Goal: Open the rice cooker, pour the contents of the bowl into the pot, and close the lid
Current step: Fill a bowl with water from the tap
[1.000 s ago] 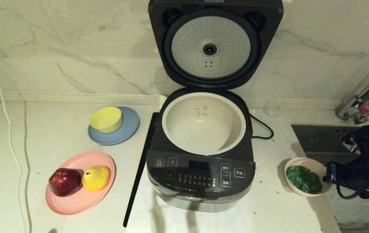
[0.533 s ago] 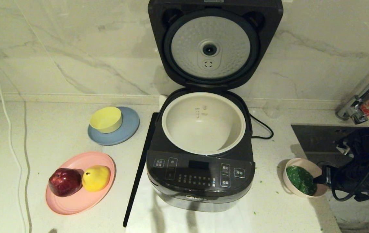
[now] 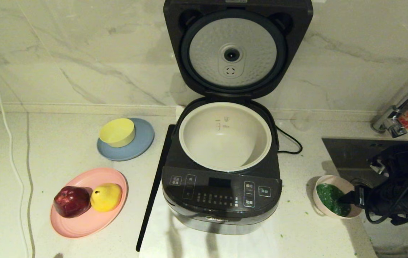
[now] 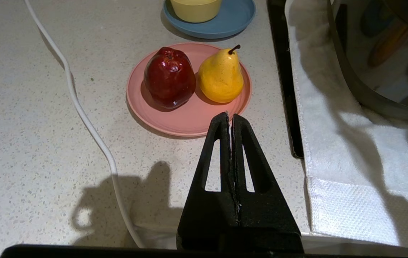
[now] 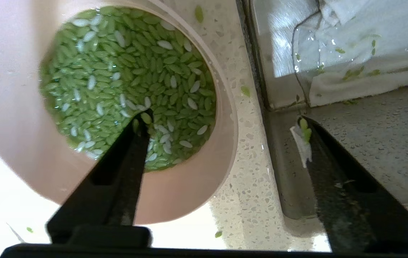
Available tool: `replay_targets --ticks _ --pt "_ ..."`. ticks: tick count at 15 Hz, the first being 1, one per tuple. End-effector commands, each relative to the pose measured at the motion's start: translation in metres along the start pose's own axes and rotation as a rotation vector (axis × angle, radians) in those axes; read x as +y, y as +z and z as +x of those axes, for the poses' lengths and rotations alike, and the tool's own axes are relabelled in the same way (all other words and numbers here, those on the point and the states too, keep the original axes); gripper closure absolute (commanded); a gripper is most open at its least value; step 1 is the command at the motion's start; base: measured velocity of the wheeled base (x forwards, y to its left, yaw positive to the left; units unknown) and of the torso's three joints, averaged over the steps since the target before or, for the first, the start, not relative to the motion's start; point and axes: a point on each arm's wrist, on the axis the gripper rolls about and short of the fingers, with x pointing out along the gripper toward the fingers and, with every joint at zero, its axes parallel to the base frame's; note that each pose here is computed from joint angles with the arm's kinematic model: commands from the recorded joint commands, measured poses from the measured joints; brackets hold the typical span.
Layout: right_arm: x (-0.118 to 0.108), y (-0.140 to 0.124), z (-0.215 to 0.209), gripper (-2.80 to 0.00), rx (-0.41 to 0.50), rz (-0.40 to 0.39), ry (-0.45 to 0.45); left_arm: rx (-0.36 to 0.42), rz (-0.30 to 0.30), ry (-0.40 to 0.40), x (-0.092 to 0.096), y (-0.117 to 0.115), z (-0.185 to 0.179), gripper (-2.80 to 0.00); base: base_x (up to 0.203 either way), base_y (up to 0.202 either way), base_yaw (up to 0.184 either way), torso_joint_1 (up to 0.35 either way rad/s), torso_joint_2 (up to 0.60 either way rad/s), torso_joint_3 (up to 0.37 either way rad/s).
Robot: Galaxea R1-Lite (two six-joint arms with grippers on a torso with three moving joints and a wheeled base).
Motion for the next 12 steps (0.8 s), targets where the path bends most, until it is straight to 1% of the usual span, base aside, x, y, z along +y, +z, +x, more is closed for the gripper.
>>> replay_targets --ticks 1,3,5,6,12 --pt "-0.0008 -0.0016 0.0064 -2.8 0.022 0.003 -0.005 0.007 0.0 0.0 0.0 -0.0021 0.0005 0.0 0.0 0.0 0.0 0.0 0.0 0.0" --pt "-0.001 -0.0016 0.0088 -2.8 0.027 0.004 -0.009 0.007 0.0 0.0 0.0 -0.0021 0.0005 0.0 0.0 0.0 0.0 0.0 0.0 0.0" --pt "-0.0006 -0.0002 0.0084 -2.8 0.013 0.002 -0.006 0.007 0.0 0.0 0.0 -0.0021 0.0005 0.0 0.0 0.0 0.0 0.0 0.0 0.0" --pt "-0.0006 -0.0003 0.0083 0.0 0.013 0.001 -0.005 0.007 0.0 0.0 0.0 -0.0021 0.0005 0.0 0.0 0.0 0.0 0.0 0.0 0.0" --pt "-0.0011 -0.002 0.0084 0.0 0.019 0.003 -0.006 0.007 0.0 0.0 0.0 -0.0021 0.0005 0.0 0.0 0.0 0.0 0.0 0.0 0.0"
